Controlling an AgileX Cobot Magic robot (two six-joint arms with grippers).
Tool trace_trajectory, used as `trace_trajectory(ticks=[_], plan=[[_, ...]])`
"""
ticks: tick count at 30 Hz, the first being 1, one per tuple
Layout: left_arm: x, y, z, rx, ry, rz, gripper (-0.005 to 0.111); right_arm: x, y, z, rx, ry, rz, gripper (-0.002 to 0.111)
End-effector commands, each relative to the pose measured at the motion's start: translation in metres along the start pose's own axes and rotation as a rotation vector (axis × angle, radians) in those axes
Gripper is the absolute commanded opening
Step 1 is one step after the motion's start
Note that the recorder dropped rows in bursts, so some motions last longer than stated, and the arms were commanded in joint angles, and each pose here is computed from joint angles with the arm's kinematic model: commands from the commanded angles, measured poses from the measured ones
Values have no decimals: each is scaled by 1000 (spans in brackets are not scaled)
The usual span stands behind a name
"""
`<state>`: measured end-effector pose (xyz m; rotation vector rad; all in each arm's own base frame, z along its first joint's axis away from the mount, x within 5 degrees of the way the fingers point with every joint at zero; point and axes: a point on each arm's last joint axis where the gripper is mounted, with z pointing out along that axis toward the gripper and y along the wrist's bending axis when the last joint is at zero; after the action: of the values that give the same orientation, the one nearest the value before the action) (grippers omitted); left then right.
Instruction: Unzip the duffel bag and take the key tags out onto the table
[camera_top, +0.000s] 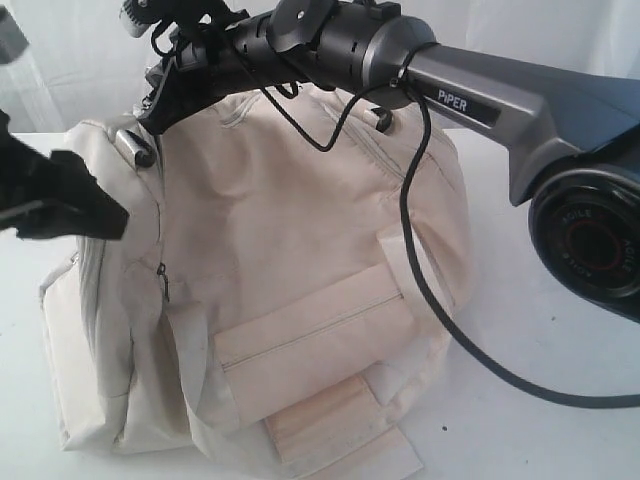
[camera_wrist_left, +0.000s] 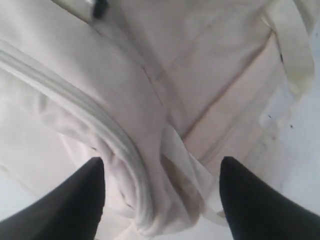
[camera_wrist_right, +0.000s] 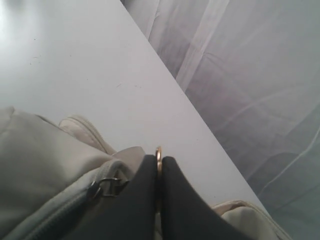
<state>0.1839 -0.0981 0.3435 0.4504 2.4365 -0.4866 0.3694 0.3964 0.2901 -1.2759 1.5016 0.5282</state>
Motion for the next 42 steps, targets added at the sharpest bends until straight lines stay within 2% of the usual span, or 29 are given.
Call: trace_trajectory(ticks=[1,3,7,13,18,21,23,30,38,42], plan=[[-8,13,-13,-176,-87,-96,68,-2,-9,-5,33,-12,3,0],[-13,18,-10,-226,-129,-155,68,-2,-9,-5,33,-12,3,0],[-24,20,3,-217,-189,-179,68,-2,-9,-5,33,-12,3,0],[-32,25,30,-218,-177,-212,68,-2,-9,-5,33,-13,11,0],[-31,40,41,-261,-126,-328,68,-2,-9,-5,33,-13,13,0],[-24,46,39,-291,-73,-468,68,-3,-9,-5,31,-15,19,0],[-25,47,39,-287,-90,-503,68,-3,-9,-5,31,-15,19,0],[-39,44,43,-212,-229,-514,68,-3,-8,-5,26,-13,19,0],[-39,52,69,-235,-163,-523,68,-2,-8,-5,24,-12,19,0],[-43,52,73,-222,-198,-518,68,-2,-8,-5,18,-9,19,0]])
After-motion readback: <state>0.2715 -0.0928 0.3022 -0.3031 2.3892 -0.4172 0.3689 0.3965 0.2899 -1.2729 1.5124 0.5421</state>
